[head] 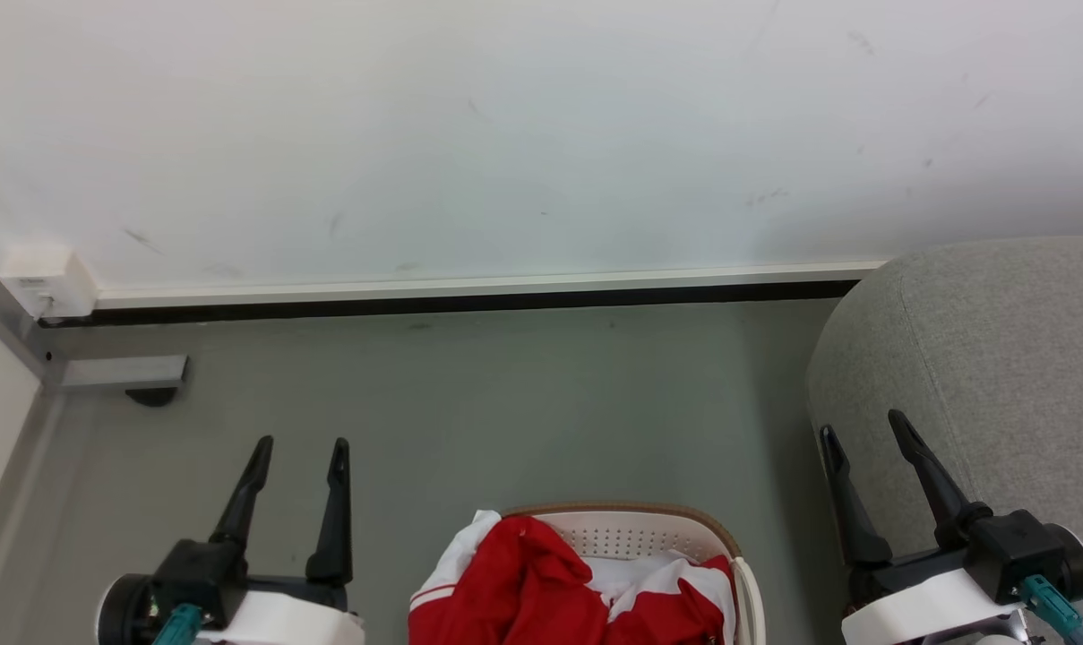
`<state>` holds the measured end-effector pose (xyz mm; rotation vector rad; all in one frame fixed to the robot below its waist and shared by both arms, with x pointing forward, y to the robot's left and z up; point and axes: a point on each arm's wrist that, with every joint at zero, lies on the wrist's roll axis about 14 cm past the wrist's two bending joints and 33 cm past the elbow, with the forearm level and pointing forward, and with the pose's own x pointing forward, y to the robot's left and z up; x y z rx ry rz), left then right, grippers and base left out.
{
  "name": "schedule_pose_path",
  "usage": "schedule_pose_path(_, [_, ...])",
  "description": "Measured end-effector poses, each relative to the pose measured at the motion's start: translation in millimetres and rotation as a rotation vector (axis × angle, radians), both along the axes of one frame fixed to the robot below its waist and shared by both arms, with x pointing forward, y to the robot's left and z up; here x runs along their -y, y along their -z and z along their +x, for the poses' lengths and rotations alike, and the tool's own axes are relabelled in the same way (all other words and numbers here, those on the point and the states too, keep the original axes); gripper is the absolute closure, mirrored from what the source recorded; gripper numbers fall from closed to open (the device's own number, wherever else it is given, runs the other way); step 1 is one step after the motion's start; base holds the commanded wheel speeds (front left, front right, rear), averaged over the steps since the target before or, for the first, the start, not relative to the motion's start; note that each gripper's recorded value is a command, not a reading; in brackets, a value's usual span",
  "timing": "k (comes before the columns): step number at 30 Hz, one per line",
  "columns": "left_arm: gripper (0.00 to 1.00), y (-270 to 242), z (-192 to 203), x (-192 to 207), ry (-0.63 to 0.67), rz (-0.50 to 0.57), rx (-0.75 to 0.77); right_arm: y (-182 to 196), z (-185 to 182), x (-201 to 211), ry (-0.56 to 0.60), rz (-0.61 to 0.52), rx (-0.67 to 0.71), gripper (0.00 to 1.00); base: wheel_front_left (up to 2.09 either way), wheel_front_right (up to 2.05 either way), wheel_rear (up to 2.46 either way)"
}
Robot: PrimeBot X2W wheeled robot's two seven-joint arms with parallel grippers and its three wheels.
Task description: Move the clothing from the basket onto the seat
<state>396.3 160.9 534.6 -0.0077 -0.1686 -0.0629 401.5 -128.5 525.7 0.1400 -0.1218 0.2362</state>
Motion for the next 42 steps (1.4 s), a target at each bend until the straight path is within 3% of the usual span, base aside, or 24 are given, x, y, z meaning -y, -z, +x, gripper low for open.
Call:
schedule_pose_path(12, [0.0,4.0,4.2,7.5,0.022,-0.016,-0.012,1.0,-0.9,6.4,0.019,0.018,-0.006,0.0,0.0,0.0,0.0])
schedule_pose_path(26, [0.0,26.8,24.9,45.5,0.135,-0.023,-0.074,8.5,-5.4,42.0,0.122,0.025,-0.029,0.0,0.0,0.0,0.0])
schedule_pose_path(42, [0.0,104.1,42.0,107.9,0.361,0.056,-0.289,16.4,-15.4,88.0,0.267,0.022,-0.056,0.0,0.0,0.0,0.0])
